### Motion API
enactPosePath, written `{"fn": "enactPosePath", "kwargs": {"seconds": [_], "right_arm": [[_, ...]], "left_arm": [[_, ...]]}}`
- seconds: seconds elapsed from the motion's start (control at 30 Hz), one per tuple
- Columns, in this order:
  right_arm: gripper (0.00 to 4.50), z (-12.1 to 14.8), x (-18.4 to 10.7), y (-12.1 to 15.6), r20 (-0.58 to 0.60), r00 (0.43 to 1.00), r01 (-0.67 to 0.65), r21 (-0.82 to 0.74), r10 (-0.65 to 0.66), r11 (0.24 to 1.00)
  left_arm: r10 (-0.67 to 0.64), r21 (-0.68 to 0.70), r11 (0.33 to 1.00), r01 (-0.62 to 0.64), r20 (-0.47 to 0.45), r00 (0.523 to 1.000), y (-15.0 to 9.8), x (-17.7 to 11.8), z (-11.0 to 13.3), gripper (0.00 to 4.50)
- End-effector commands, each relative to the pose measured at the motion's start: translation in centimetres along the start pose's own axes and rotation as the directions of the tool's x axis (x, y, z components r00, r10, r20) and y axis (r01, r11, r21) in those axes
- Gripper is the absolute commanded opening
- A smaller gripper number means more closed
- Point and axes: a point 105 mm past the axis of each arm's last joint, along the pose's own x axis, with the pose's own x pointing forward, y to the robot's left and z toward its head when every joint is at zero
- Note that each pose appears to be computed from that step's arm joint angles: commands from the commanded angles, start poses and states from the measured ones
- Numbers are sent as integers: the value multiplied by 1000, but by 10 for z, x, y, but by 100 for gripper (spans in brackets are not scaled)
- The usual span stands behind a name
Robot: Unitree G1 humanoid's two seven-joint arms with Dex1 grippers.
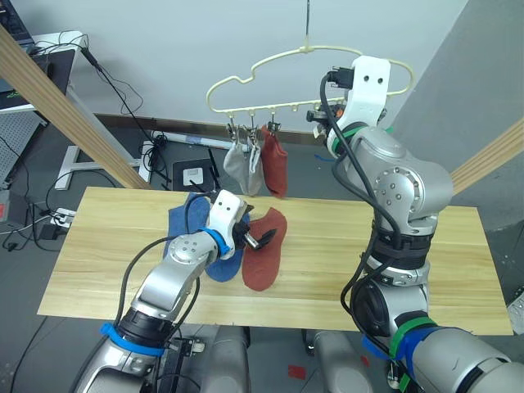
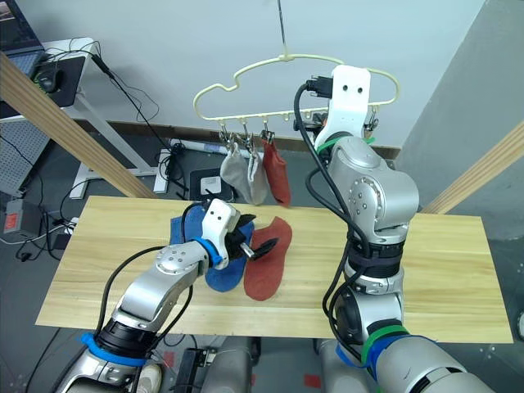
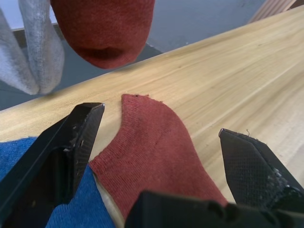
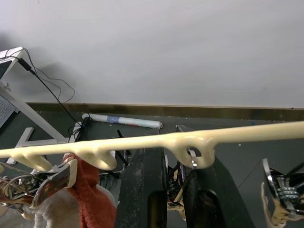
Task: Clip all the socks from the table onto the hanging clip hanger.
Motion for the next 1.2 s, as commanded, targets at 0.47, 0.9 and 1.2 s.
{"fn": "enactPosePath", "kwargs": {"seconds": [0.47,0.9,1.2], "right_arm": [[6,22,-6,7,81,996,-22,-4,23,1000],[6,23,-8,7,87,996,-19,-1,19,1000],[6,22,-8,7,87,996,-17,2,17,1000]], "left_arm": [[-13,59,998,25,-184,983,-1,41,-29,446],[-89,18,995,98,-285,954,-12,35,-44,269],[-100,25,993,111,-284,954,-13,36,-43,6]]}}
